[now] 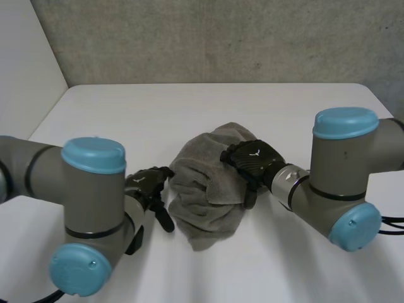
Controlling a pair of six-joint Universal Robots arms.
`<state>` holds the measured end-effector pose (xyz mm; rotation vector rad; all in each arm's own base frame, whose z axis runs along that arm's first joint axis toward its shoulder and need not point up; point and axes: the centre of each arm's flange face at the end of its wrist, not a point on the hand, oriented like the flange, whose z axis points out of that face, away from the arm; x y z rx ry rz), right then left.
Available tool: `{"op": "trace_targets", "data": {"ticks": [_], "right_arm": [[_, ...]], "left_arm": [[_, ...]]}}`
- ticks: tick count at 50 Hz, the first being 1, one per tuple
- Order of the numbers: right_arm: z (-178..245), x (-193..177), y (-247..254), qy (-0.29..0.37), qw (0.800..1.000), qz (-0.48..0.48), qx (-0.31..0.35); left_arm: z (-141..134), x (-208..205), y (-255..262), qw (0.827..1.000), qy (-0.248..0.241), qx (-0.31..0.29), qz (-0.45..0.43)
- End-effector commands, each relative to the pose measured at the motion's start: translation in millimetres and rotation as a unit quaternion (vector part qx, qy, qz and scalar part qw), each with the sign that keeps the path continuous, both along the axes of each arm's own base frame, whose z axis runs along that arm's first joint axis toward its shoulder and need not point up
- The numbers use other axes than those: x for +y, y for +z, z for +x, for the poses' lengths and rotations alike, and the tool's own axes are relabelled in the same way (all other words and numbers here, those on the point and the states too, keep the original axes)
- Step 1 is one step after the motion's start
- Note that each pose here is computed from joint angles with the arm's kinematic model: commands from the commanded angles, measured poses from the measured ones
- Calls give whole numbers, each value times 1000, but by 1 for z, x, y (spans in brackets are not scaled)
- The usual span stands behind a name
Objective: Fold the laundry
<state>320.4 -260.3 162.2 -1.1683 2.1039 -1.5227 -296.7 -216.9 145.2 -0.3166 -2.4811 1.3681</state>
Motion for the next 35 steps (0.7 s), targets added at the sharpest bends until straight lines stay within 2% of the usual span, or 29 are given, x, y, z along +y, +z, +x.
{"op": "trace_targets", "data": {"ticks": [1,13,25,33,35], "right_arm": [[4,-4,-13,-12,1000,12,-17],[4,-15,-9,-42,998,-5,-35],[7,-11,-20,-34,997,37,-58],[8,-10,-3,-21,992,60,-109],[8,-9,12,-15,992,49,-120]], "left_arm": [[-15,1,-5,1000,-15,10,-8],[-43,-11,-24,997,-34,37,-50],[-47,-17,-17,995,-33,54,-80],[-42,-19,20,991,-28,73,-109],[-37,-15,55,986,-28,94,-135]]}}
